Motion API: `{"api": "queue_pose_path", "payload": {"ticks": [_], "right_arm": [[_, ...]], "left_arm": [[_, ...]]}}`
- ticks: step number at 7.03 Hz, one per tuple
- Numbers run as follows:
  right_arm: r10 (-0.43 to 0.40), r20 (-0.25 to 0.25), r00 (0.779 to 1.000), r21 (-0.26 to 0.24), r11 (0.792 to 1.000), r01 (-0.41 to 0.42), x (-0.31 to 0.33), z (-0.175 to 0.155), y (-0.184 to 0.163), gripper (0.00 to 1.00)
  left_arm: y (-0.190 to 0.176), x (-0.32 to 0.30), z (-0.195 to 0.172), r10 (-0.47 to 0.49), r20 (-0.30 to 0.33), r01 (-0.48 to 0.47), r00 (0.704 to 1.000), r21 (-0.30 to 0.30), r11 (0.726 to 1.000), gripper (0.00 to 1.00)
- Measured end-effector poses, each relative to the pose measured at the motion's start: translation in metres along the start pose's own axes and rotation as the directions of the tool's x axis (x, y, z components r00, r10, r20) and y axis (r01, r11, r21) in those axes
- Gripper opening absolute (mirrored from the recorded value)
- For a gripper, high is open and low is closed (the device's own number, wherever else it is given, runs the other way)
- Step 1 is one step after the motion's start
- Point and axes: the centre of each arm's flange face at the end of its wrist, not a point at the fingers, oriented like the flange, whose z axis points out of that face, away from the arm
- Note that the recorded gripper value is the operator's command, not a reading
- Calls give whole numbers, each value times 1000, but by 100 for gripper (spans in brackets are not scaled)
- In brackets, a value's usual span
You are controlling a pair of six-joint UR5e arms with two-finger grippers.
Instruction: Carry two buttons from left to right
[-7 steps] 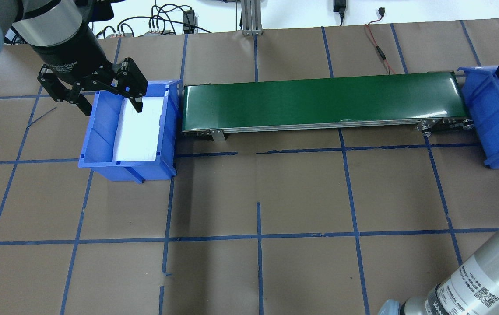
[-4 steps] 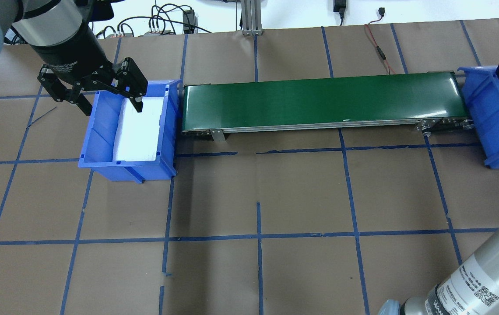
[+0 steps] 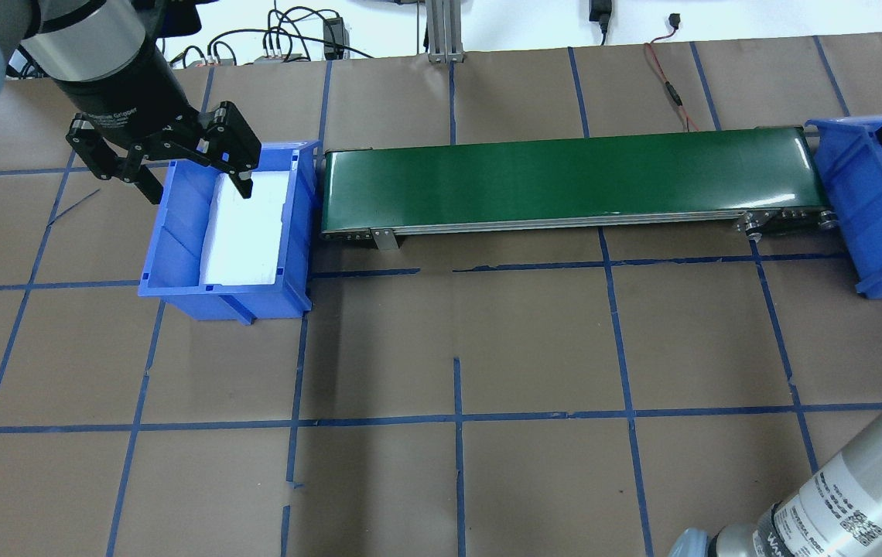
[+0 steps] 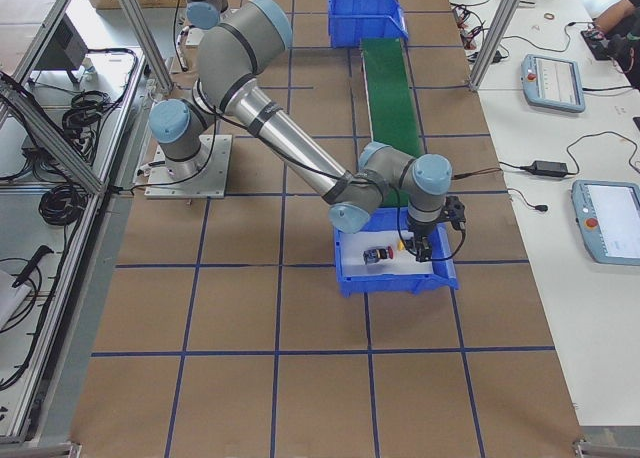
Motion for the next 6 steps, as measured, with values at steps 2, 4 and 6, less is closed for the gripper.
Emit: {"api": "queue_pose_path", "payload": {"ticks": [2, 4, 6], "right_arm": [[-16, -48, 999, -12, 1000, 15, -6, -76, 17, 100], [12, -7, 1000, -65, 998, -13, -32, -142, 45, 100], [95, 35, 995, -105, 990, -91, -79, -179, 63, 100]], "left_arm": [[0, 0, 0, 0, 0, 0, 1000, 1, 1000, 100], [0, 0, 0, 0, 0, 0, 1000, 1, 1000, 100], [0, 0, 0, 0, 0, 0, 1000, 0, 1000, 100]]}}
